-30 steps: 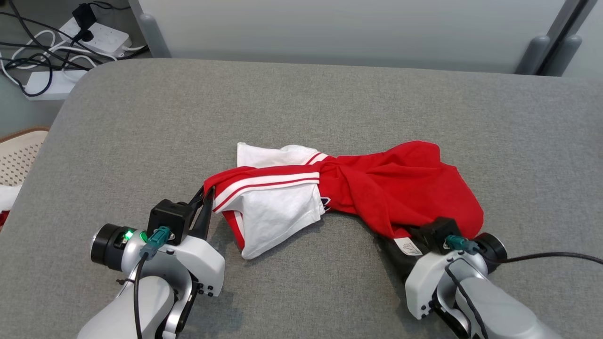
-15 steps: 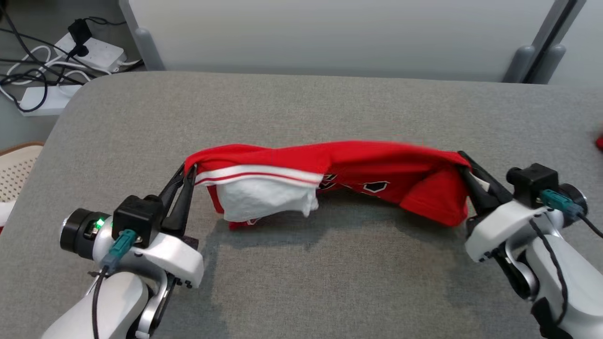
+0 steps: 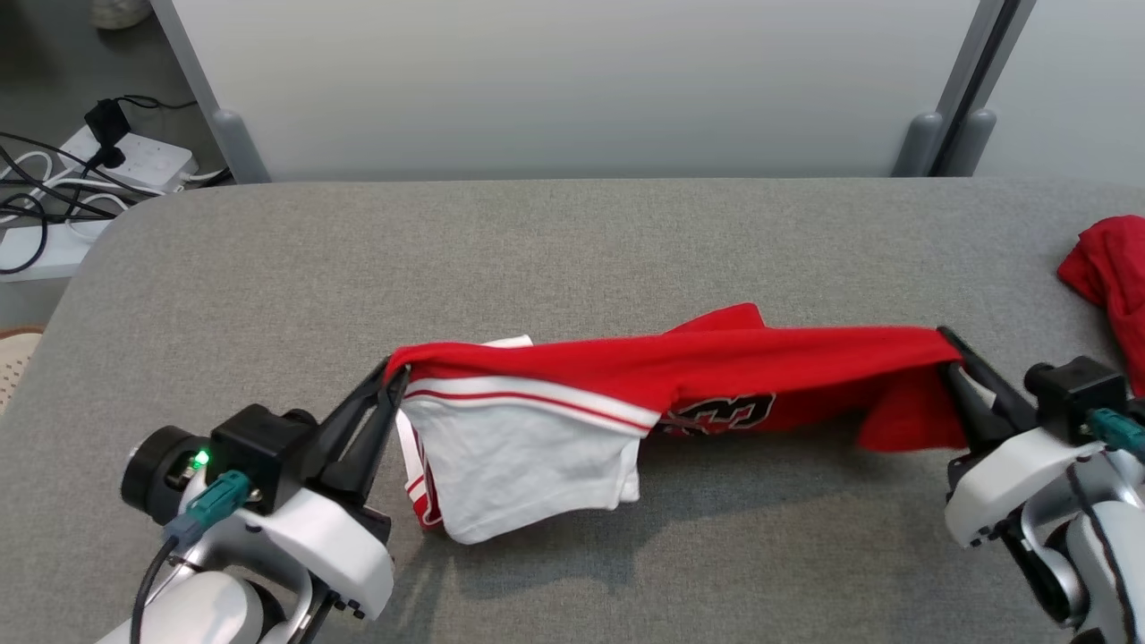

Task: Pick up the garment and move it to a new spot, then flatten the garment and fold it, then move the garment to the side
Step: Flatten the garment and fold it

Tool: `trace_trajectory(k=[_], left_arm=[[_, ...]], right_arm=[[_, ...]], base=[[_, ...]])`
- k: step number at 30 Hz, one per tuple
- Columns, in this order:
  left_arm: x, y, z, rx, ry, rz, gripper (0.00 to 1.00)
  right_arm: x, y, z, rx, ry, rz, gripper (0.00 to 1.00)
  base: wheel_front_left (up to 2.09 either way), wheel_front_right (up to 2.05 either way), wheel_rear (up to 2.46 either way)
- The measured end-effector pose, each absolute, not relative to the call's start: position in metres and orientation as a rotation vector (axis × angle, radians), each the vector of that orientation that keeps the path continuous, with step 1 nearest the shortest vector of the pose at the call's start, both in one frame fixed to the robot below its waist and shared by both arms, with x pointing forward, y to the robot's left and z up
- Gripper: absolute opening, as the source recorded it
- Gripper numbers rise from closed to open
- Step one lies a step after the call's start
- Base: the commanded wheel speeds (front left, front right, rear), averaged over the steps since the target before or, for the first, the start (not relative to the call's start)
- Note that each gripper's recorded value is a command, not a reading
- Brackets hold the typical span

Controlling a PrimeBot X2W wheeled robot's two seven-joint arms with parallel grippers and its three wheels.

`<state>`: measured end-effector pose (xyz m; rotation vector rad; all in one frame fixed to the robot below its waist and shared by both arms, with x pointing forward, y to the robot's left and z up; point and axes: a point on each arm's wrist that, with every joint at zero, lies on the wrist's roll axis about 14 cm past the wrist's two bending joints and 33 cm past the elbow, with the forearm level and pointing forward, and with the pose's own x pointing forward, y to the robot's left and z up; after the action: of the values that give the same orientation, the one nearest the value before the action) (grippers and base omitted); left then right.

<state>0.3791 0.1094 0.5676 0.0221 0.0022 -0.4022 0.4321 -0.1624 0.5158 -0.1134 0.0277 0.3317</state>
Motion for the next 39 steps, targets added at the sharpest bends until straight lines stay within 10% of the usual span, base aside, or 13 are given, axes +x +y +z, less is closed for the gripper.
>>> trace_trajectory(k=[19,22,23,39], left_arm=[[0.455,0.082,0.422,0.032,0.320,-0.435,0.04],[0.459,0.080,0.417,0.042,0.328,-0.431,0.50],[0.459,0.080,0.417,0.042,0.328,-0.431,0.91],[0.443,0.104,0.486,-0.118,0.082,-0.225,1.00]], right_arm=[[0.459,-0.120,0.411,-0.178,0.313,0.422,0.00],[0.457,-0.119,0.411,-0.153,0.313,0.415,0.56],[0.457,-0.119,0.411,-0.153,0.313,0.415,0.98],[0.428,-0.117,0.477,0.017,0.084,0.351,1.00]], base=[[0.00,0.00,0.00],[0.00,0.00,0.00],[0.00,0.00,0.00],[0.00,0.00,0.00]])
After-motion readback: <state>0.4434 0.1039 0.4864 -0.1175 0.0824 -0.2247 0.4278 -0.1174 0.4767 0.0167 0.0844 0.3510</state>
